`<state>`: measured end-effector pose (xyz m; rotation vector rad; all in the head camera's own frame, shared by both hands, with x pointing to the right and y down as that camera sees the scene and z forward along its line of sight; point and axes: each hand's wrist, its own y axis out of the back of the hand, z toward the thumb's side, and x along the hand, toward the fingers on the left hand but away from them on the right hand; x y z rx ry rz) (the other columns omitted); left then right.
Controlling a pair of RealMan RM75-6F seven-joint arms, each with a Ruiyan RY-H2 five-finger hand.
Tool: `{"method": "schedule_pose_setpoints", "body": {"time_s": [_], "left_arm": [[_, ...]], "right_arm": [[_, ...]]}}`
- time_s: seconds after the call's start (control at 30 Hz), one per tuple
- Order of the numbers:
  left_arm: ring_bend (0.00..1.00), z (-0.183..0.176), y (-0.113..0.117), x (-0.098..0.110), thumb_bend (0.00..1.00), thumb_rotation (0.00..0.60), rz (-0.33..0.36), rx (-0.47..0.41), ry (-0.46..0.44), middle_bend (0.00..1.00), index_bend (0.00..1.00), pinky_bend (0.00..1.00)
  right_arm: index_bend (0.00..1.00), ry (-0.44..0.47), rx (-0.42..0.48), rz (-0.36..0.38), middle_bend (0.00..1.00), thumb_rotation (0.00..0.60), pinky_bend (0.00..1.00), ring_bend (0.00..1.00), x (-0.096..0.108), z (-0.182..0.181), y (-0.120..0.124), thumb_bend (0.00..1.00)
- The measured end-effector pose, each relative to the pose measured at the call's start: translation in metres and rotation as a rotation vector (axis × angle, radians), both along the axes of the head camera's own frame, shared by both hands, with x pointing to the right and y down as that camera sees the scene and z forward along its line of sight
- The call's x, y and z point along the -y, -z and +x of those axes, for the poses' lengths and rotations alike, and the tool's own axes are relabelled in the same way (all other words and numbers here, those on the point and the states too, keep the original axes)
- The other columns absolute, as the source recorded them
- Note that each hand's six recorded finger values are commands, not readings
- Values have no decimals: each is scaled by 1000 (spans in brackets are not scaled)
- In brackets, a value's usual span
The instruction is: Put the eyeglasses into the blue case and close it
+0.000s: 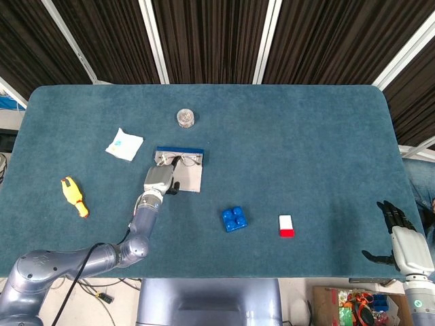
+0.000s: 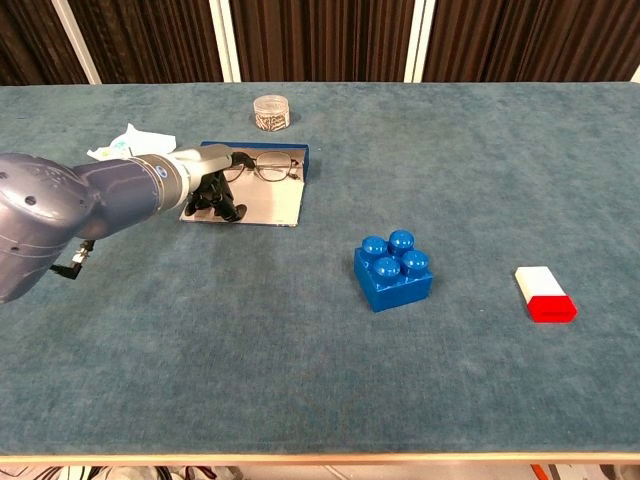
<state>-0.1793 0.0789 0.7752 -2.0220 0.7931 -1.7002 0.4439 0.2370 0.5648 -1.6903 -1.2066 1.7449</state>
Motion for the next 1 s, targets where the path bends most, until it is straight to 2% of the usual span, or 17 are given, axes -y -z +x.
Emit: {"method": "schedule_pose_setpoints", "body": {"time_s": [0.4,0.63,1.0], "left_arm": [[827,16,2,7,440,600,24,2,-12,745,0,756],[827,19,3,11,440,600,38,33,-28,745,0,756],[827,23,10,9,440,600,48,29,-44,743,0,756]], "right_arm": [[0,0,5,1,0,600,173,0,0,-1,0,44],[0,0,5,-5,0,600,173,0,-1,-1,0,44],[0,2,6,-3,0,600,173,0,-1,-2,0,45]]}}
